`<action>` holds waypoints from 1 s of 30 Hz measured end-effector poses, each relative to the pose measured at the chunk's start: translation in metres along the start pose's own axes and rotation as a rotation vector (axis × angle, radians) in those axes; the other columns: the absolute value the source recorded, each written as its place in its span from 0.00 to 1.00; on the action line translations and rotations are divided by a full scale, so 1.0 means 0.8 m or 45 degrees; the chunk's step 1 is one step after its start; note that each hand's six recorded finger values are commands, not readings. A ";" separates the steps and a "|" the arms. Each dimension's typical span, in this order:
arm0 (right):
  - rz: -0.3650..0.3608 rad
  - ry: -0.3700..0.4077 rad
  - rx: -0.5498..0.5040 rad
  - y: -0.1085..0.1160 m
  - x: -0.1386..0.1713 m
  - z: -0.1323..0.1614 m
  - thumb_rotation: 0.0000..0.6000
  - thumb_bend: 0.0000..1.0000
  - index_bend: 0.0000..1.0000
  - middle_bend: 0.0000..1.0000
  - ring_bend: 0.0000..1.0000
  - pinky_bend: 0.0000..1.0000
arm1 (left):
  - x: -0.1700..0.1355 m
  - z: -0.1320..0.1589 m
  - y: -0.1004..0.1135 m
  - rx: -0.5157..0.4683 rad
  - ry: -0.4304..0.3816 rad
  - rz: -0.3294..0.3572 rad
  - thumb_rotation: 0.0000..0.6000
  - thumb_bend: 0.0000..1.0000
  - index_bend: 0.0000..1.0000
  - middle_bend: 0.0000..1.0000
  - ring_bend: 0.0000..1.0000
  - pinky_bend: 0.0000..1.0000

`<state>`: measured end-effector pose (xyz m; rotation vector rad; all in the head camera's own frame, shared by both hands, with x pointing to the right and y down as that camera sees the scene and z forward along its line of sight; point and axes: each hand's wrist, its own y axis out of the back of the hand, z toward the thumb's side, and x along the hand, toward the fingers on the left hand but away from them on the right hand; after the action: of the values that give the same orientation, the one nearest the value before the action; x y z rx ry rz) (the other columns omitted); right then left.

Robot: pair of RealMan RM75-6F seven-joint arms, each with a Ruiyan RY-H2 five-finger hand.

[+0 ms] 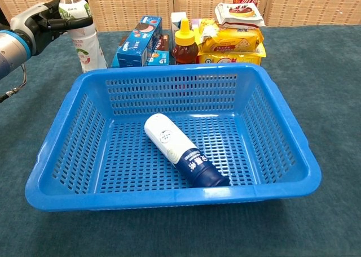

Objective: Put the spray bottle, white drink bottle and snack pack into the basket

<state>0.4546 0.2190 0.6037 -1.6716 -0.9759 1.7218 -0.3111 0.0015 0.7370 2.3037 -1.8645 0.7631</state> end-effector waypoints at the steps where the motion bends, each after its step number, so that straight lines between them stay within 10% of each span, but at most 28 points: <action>1: 0.001 -0.001 0.001 0.000 0.000 0.000 1.00 0.00 0.00 0.00 0.00 0.00 | 0.002 -0.001 -0.003 0.002 0.003 -0.003 0.81 0.09 0.00 0.00 0.00 0.00; 7: 0.008 -0.007 -0.008 -0.001 -0.002 -0.002 1.00 0.00 0.00 0.00 0.00 0.00 | 0.011 -0.005 -0.022 0.030 0.021 -0.019 0.92 0.35 0.05 0.01 0.02 0.19; 13: 0.000 -0.016 -0.030 0.003 -0.002 -0.005 1.00 0.00 0.00 0.00 0.00 0.00 | 0.016 -0.007 -0.027 0.031 0.022 0.010 1.00 0.70 0.56 0.44 0.39 0.50; 17: 0.003 -0.015 -0.036 0.003 -0.002 -0.006 1.00 0.00 0.00 0.00 0.00 0.00 | 0.013 -0.010 -0.023 0.035 0.011 0.054 1.00 0.88 0.73 0.60 0.53 0.59; 30: 0.021 -0.006 -0.027 -0.002 -0.001 -0.002 1.00 0.00 0.00 0.00 0.00 0.00 | 0.003 0.038 0.020 0.016 -0.215 0.119 1.00 0.89 0.77 0.63 0.56 0.61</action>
<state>0.4561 0.2197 0.6058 -1.6945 -0.9886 1.7324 -0.3155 -0.0156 0.7074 2.3711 -2.0549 0.6082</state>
